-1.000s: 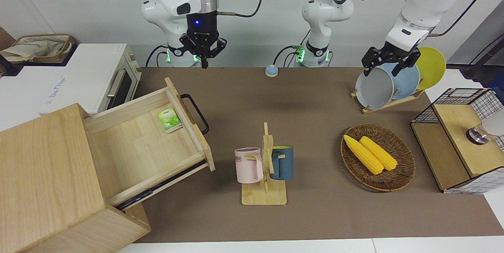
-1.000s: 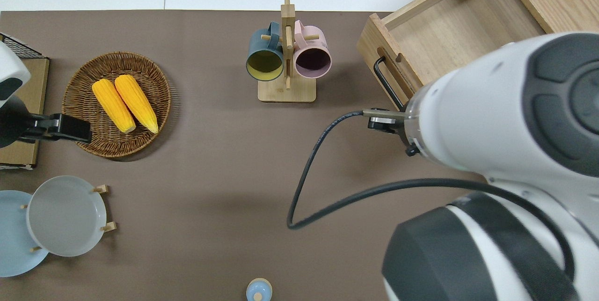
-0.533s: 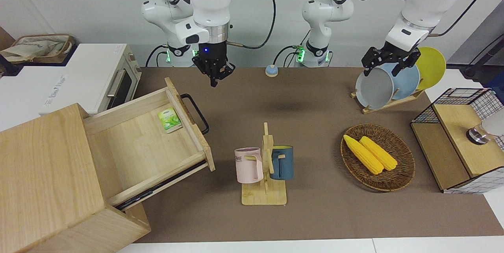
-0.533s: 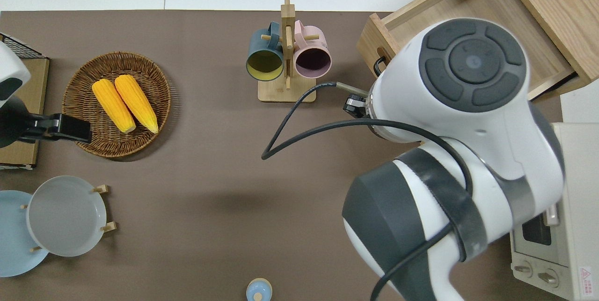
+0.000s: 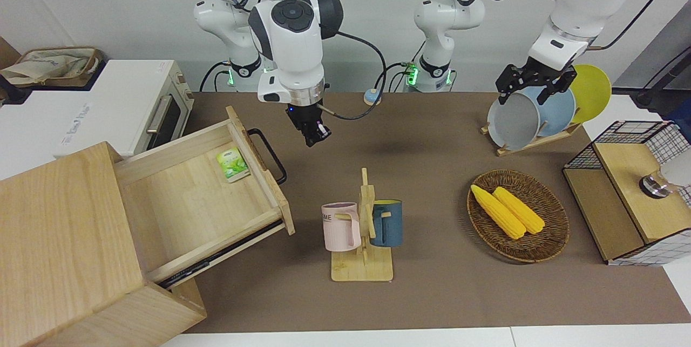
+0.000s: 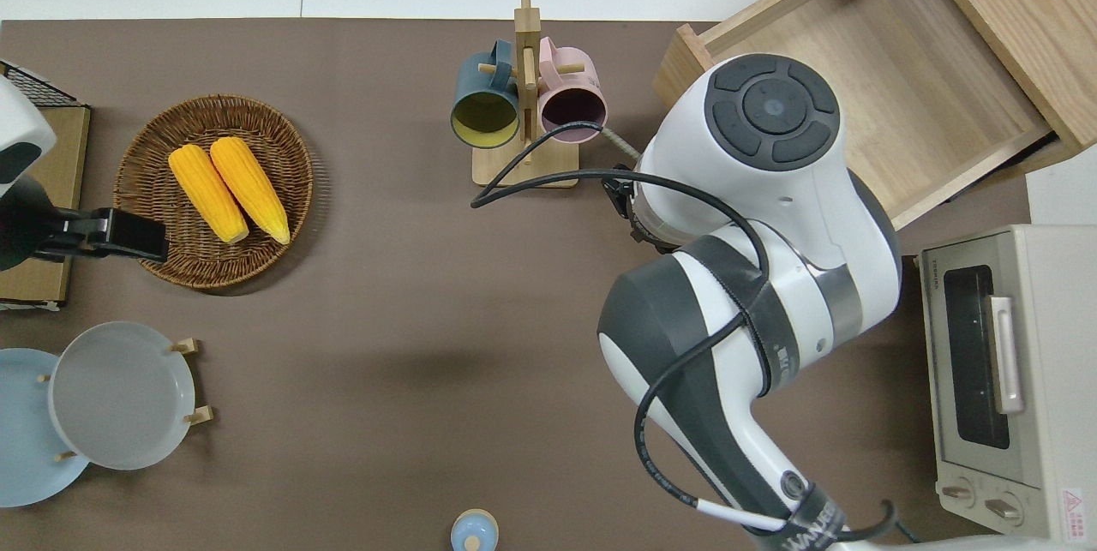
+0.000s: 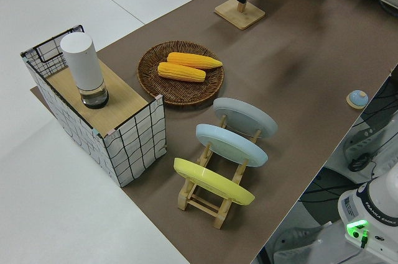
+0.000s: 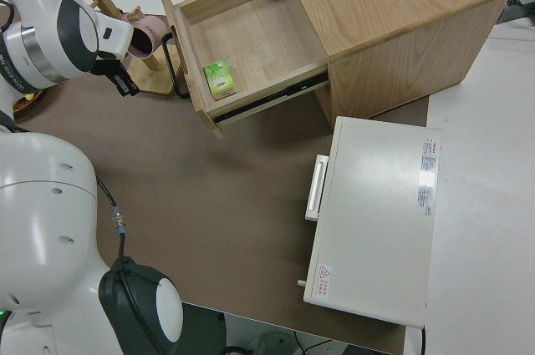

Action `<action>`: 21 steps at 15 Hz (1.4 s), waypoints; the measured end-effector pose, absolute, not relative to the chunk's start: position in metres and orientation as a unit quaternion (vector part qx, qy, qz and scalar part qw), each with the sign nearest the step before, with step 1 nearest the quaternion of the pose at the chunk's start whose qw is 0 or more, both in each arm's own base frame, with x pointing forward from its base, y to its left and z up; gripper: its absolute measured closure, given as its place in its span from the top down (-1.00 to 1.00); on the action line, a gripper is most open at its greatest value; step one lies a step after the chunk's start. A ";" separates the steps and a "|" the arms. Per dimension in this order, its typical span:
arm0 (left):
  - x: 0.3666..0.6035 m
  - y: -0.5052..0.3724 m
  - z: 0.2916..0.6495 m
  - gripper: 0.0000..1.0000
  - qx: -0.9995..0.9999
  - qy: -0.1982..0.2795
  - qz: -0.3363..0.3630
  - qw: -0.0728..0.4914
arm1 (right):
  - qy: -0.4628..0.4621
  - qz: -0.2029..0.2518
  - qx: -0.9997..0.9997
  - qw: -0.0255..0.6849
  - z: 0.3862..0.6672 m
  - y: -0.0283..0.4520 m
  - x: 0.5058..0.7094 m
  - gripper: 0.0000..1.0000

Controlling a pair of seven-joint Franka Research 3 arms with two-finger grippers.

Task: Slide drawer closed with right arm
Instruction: 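Push the wooden drawer closed, away from the robot, with the right arm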

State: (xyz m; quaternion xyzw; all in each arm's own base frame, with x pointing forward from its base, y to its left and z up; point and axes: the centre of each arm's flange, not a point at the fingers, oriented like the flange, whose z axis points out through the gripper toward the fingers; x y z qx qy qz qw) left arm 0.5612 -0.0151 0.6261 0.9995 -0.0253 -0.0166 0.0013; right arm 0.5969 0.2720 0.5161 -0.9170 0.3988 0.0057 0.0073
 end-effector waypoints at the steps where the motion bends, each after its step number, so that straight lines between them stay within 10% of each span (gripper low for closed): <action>1: 0.561 -0.015 0.626 0.99 1.000 -0.025 -0.017 0.001 | 0.413 0.007 -0.911 0.004 0.509 0.266 0.600 -0.98; 21: 0.561 -0.015 0.626 0.99 1.000 -0.025 -0.017 0.001 | 0.490 -0.033 -0.871 0.014 0.464 0.188 0.656 -0.98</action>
